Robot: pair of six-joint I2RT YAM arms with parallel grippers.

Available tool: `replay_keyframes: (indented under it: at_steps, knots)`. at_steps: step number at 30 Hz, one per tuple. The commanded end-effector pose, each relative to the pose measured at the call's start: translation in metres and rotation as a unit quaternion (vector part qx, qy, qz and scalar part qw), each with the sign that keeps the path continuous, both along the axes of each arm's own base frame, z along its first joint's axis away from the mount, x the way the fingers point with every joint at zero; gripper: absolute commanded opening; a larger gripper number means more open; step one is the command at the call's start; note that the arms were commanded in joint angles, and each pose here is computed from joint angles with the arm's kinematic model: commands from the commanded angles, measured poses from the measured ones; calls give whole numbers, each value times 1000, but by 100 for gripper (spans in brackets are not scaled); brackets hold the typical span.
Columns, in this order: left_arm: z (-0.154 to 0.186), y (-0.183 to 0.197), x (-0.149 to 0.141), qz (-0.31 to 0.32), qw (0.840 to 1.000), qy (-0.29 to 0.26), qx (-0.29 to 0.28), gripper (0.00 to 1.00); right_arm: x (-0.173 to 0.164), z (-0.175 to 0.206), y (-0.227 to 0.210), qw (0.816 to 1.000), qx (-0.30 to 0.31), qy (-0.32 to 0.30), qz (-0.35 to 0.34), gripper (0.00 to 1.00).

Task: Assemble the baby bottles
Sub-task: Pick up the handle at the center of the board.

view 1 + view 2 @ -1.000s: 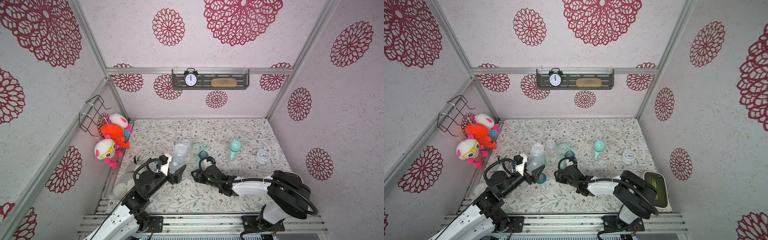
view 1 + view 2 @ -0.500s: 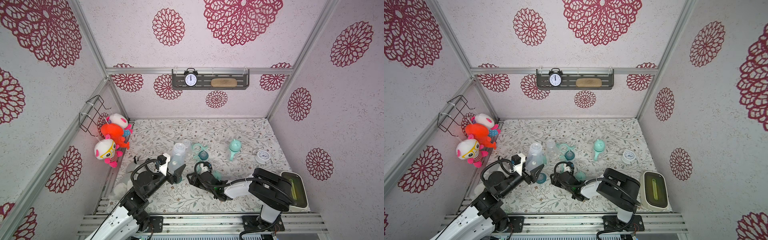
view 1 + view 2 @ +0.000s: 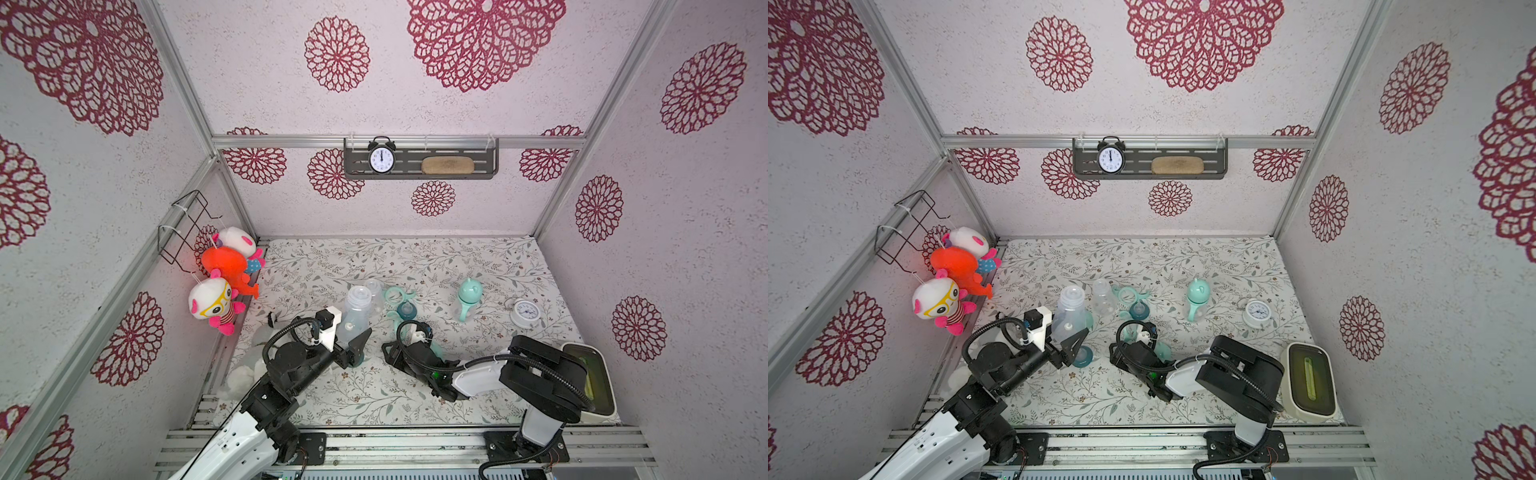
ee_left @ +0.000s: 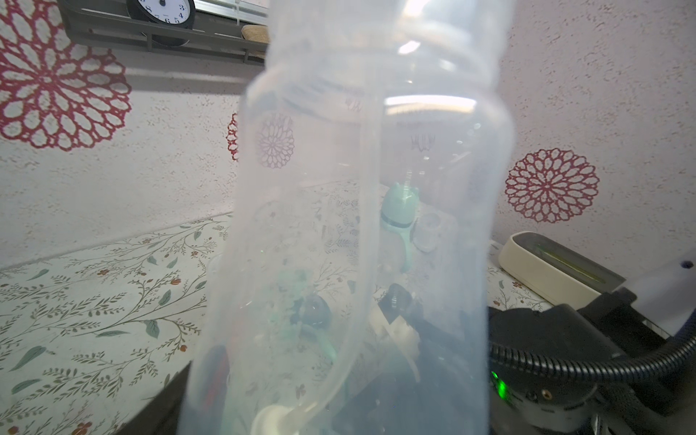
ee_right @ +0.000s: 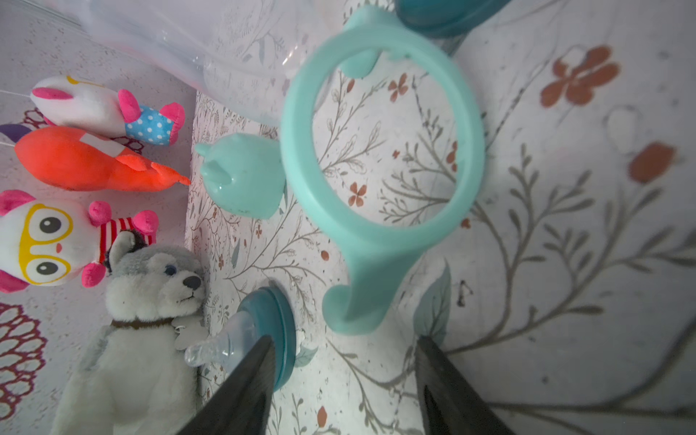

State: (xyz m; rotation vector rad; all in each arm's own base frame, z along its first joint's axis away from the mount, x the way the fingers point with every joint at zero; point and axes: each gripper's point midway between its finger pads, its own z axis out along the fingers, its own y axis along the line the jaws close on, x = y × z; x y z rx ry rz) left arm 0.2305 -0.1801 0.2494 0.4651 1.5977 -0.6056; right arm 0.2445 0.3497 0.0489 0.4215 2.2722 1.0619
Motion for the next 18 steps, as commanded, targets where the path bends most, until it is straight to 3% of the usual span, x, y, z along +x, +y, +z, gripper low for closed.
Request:
replay_keyframes:
  at_steps: [1, 18]
  knots:
    - [16, -1, 1, -2, 1000, -16, -15, 0, 11, 6, 1, 1000, 25, -10, -12, 61]
    - [19, 3, -1, 3, 1000, -21, -10, 0, 24, -5, 8, 999, 36, -20, -15, 44]
